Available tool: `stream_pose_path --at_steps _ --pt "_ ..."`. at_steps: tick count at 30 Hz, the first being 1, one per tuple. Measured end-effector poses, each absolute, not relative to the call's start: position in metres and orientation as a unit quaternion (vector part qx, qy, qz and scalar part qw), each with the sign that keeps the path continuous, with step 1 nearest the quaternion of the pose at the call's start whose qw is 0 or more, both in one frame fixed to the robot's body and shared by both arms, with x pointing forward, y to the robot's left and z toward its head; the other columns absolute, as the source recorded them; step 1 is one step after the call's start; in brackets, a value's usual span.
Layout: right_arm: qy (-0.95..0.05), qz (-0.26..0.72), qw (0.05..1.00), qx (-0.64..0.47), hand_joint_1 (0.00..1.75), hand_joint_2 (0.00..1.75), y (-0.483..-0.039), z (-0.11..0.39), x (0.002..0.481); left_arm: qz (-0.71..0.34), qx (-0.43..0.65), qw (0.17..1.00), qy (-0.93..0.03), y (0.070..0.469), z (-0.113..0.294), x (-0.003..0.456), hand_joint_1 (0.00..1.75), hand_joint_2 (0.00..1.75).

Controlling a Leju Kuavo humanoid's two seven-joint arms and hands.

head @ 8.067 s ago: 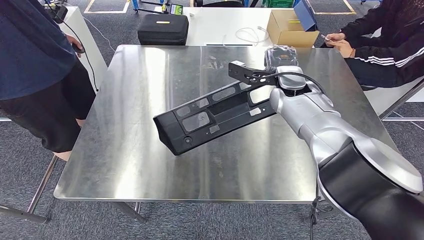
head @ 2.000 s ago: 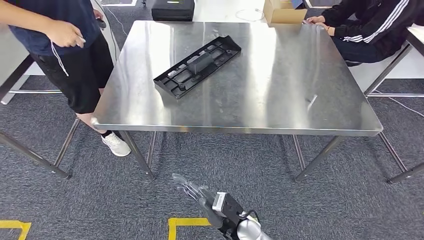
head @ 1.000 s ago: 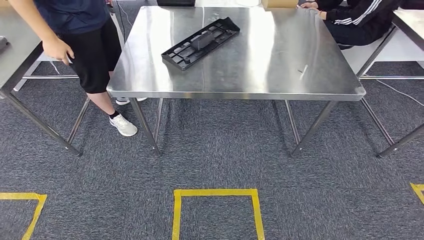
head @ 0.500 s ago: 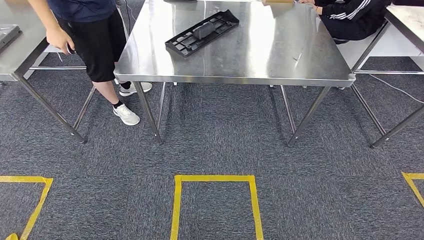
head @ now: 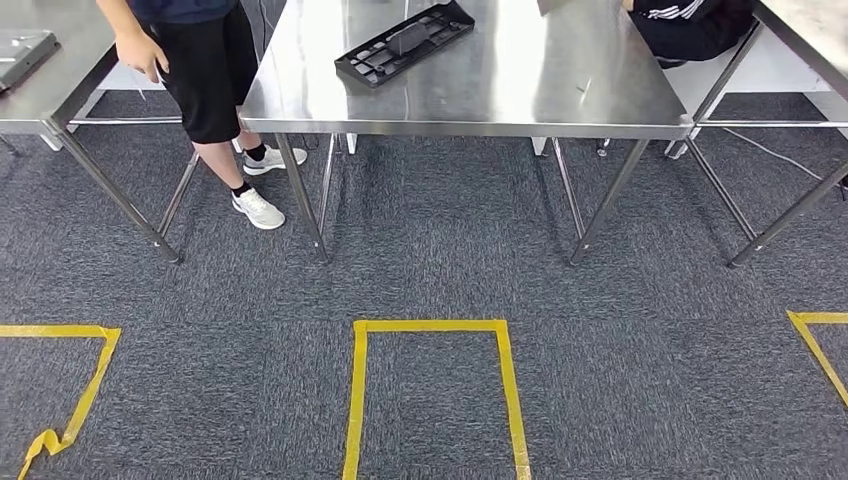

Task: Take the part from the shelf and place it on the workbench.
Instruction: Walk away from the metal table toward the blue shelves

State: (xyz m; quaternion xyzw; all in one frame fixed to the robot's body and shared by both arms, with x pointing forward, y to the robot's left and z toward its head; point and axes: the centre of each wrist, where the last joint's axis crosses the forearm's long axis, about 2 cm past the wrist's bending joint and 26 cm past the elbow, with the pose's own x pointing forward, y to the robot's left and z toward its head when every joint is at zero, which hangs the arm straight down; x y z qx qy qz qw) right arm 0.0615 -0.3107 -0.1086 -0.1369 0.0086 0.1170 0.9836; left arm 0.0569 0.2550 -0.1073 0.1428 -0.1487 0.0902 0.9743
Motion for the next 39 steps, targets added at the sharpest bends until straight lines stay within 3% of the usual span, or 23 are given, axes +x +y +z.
stream_pose_path --at_steps 39 --pt "-0.012 0.171 0.976 -0.138 0.0 0.0 -0.297 -0.109 0.058 0.081 0.143 0.972 -0.17 0.253 -0.108 0.051 0.0 0.0"
